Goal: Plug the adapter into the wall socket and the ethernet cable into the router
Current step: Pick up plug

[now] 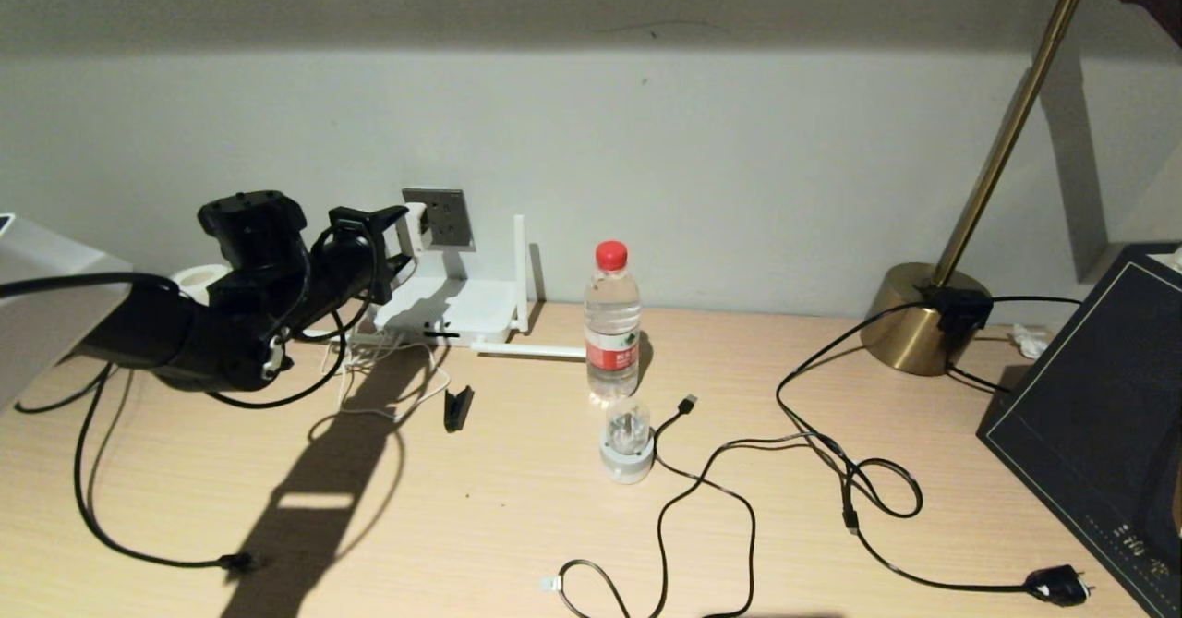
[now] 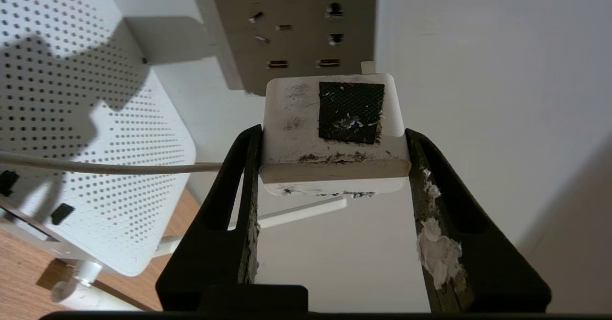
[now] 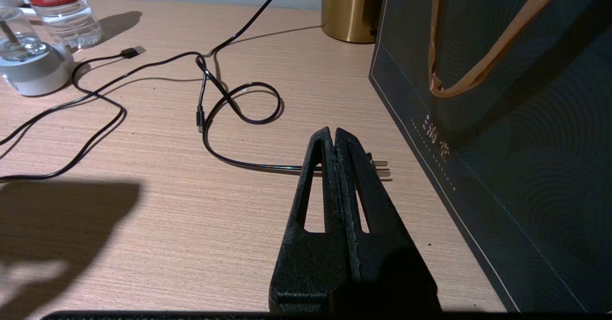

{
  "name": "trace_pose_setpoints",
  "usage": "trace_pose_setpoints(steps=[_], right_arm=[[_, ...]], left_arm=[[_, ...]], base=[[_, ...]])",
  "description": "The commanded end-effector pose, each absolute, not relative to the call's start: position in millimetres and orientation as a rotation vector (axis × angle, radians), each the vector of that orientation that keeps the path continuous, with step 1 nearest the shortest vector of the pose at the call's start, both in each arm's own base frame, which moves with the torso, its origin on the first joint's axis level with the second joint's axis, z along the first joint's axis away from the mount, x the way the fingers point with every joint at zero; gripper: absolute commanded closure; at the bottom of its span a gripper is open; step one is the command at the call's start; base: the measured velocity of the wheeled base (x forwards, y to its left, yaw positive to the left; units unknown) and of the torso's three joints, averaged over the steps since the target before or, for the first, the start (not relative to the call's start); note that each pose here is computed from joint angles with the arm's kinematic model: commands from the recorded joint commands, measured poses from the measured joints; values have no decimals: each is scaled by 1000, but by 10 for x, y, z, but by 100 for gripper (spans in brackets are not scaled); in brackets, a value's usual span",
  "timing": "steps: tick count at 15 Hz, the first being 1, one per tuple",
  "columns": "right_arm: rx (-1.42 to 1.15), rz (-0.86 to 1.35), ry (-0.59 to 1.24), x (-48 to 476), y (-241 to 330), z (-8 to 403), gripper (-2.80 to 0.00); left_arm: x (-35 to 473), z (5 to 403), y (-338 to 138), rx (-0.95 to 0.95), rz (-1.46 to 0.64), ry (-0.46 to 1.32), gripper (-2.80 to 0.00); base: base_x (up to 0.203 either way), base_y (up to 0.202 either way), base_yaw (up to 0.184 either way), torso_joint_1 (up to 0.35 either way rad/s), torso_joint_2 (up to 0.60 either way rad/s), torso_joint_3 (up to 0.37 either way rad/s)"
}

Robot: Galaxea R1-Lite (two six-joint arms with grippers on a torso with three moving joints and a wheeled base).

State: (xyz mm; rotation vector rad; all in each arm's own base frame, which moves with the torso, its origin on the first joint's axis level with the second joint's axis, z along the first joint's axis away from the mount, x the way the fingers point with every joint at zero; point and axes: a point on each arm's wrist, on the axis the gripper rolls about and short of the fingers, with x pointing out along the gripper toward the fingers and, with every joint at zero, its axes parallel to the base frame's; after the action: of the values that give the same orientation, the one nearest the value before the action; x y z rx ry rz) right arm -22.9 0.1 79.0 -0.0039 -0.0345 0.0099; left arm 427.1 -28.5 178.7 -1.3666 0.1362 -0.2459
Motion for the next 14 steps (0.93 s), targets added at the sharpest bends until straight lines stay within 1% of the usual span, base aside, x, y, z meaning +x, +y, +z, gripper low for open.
trace_pose_setpoints(steps=[1, 6, 14], right_arm=[[-5, 11, -25, -220, 1, 761, 0], [-5, 11, -25, -220, 1, 761, 0], [-5, 11, -25, -220, 1, 761, 0]], left_arm=[[4300, 1729, -283, -1376, -241, 144, 0], [4280, 1775, -272, -1376, -259, 116, 0], [4281, 1742, -197, -1373, -266, 83, 0]], base=[[0, 0, 0, 0, 0, 0], [0, 0, 0, 0, 0, 0], [0, 0, 0, 0, 0, 0]])
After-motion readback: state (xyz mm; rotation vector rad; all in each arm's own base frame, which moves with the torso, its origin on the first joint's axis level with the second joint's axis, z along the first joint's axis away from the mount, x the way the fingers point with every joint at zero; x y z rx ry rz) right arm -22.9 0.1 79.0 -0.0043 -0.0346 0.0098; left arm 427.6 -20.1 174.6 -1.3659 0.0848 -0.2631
